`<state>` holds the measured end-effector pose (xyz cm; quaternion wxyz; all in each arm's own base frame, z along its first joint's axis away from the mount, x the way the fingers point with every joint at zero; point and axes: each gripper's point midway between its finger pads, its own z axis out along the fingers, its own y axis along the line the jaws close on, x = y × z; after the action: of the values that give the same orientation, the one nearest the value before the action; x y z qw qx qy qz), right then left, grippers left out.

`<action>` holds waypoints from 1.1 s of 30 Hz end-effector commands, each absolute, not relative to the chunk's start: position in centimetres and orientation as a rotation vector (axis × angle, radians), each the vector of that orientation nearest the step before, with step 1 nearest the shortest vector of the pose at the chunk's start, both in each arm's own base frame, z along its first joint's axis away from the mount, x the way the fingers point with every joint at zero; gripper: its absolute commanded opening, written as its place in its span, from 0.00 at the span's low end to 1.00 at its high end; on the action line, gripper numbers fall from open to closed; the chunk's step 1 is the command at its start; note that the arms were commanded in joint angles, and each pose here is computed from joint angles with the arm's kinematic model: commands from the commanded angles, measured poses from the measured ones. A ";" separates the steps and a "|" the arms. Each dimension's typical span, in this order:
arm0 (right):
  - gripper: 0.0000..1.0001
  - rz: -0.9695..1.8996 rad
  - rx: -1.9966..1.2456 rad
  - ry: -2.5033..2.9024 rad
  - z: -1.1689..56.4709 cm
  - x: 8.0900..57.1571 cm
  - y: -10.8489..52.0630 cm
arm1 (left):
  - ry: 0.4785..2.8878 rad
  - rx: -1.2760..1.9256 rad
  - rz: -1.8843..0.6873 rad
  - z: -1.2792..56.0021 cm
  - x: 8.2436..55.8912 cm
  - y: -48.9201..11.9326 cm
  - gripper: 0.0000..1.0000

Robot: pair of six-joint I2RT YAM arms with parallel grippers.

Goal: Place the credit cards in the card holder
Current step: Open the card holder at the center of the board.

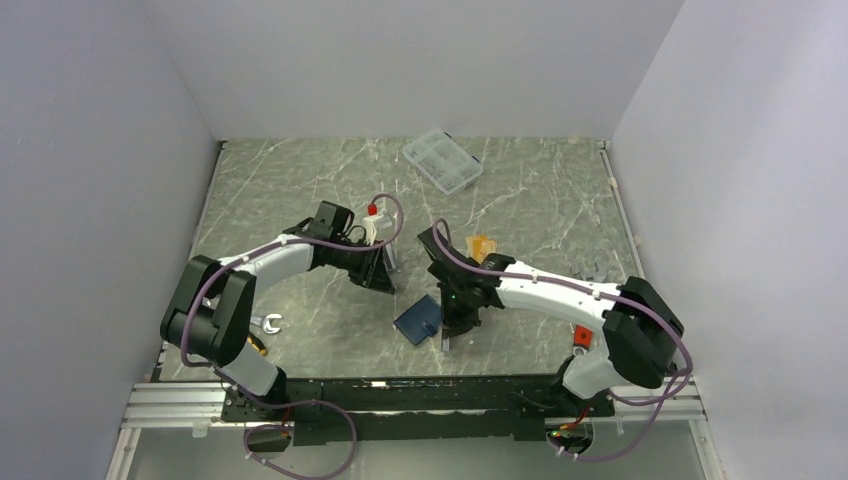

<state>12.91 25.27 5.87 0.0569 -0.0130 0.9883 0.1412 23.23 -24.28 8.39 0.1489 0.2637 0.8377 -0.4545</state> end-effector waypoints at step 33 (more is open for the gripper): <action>0.00 0.286 -0.139 2.968 5.5 13.0 27.8 | 2.305 0.706 -1.152 12.5 26.3 -19.1 0.34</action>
<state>12.59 28.72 4.65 0.0587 -0.0691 0.9913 0.0952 25.86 -19.23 11.32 0.2092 0.2403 0.8478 -0.4240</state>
